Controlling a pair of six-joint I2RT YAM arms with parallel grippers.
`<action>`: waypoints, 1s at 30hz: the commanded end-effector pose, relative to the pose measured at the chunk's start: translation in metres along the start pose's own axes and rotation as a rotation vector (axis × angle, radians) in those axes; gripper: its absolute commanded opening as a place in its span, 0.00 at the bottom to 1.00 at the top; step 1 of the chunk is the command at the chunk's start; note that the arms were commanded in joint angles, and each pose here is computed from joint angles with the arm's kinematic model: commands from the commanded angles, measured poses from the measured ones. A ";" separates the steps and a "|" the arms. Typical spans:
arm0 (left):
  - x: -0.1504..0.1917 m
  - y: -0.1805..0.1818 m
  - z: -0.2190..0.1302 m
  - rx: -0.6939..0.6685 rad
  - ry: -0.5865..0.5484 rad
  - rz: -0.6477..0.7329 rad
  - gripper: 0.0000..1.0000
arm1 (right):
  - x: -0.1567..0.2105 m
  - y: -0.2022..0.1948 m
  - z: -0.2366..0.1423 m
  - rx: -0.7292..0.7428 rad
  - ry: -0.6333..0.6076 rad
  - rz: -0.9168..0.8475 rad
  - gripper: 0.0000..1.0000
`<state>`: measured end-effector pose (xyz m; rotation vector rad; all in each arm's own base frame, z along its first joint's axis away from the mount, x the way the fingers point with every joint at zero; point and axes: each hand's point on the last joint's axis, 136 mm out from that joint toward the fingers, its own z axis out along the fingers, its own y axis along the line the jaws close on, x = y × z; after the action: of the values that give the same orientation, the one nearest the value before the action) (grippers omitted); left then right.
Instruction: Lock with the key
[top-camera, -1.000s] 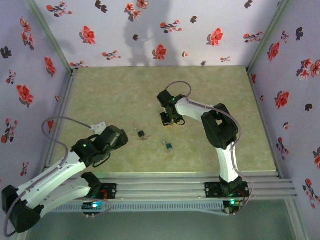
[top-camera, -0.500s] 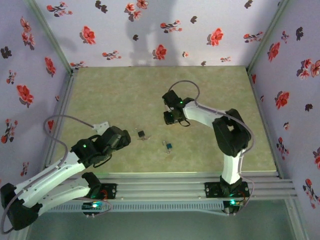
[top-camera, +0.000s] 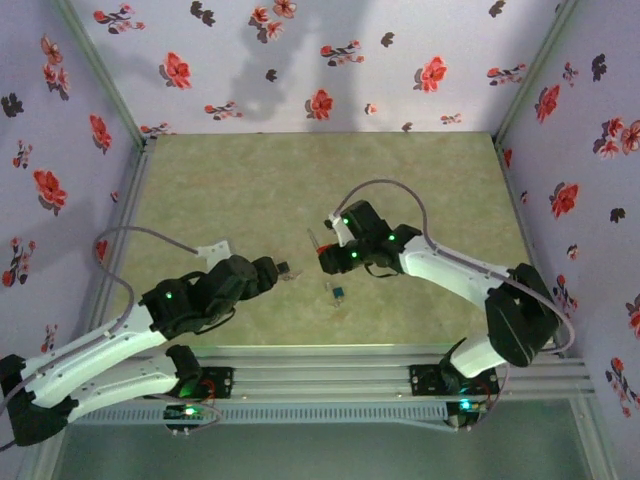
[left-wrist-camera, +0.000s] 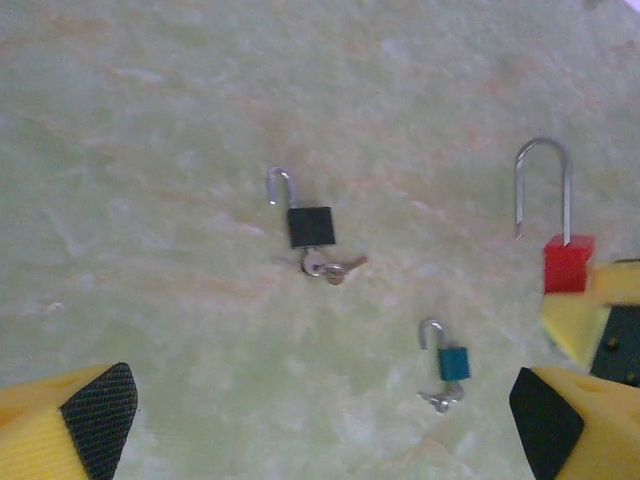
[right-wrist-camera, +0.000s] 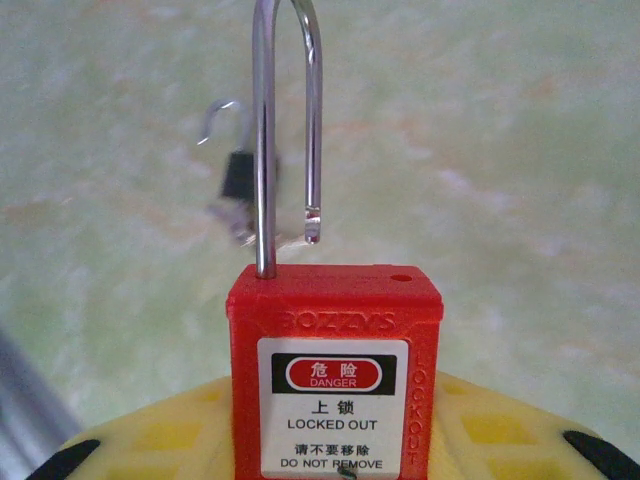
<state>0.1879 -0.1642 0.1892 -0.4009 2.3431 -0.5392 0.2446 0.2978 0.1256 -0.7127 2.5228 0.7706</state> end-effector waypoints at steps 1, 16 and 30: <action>-0.008 -0.020 -0.006 0.072 -0.030 -0.099 1.00 | -0.003 0.044 -0.017 -0.199 -0.055 -0.042 0.00; -0.004 -0.056 0.016 0.091 -0.027 -0.184 0.94 | 0.034 0.070 -0.021 -0.329 -0.035 -0.106 0.00; 0.001 -0.070 0.031 0.076 -0.017 -0.191 0.88 | 0.041 0.082 -0.020 -0.365 -0.029 -0.157 0.00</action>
<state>0.2139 -0.2277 0.1901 -0.5646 2.3096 -0.6787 0.1645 0.3247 0.1423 -0.9453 2.3646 1.1541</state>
